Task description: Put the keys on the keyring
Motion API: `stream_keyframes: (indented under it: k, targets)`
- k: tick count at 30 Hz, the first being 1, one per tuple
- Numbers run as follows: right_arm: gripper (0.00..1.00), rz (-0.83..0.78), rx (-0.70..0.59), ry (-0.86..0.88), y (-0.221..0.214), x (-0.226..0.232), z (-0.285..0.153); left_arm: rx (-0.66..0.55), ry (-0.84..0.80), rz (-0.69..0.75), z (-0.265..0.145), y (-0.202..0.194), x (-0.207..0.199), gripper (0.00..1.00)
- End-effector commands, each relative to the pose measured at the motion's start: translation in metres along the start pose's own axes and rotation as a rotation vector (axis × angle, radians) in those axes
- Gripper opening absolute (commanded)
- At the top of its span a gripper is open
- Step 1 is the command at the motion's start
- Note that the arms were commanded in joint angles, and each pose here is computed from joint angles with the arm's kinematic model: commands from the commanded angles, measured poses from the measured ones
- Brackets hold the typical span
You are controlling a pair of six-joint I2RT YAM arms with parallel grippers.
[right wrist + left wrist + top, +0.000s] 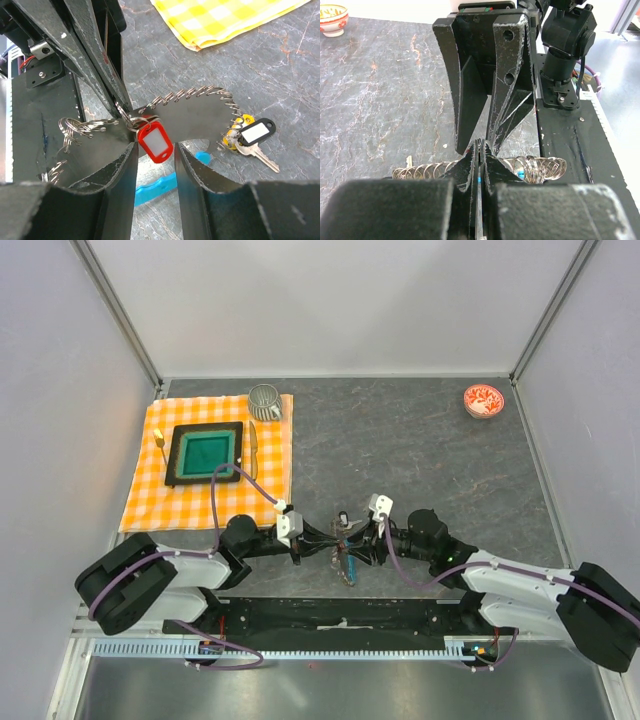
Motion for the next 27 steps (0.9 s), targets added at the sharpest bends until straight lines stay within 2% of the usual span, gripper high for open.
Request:
stream_keyframes:
  k: [1, 5, 27]
  targets:
    - [0.42, -0.027, -0.115, -0.007, 0.024, 0.000, -0.003, -0.113, -0.048, 0.040, 0.004, 0.025, -0.009, 0.02]
    - [0.44, -0.038, -0.148, 0.006, 0.028, 0.003, -0.006, -0.118, -0.055, 0.039, 0.004, 0.028, -0.010, 0.02]
    - [0.50, -0.015, -0.141, 0.148, 0.019, 0.018, 0.008, -0.140, -0.067, 0.046, 0.008, 0.040, -0.011, 0.02]
Point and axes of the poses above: each gripper's point midway between its finger pads, its own z axis out along the fingers, its own x axis along the line the jaws close on, y = z × x, the point moved 3 cm from there along -z, back along the fingers, and after that the axes turned 9 degrees about -z, right-handed, at the moved point
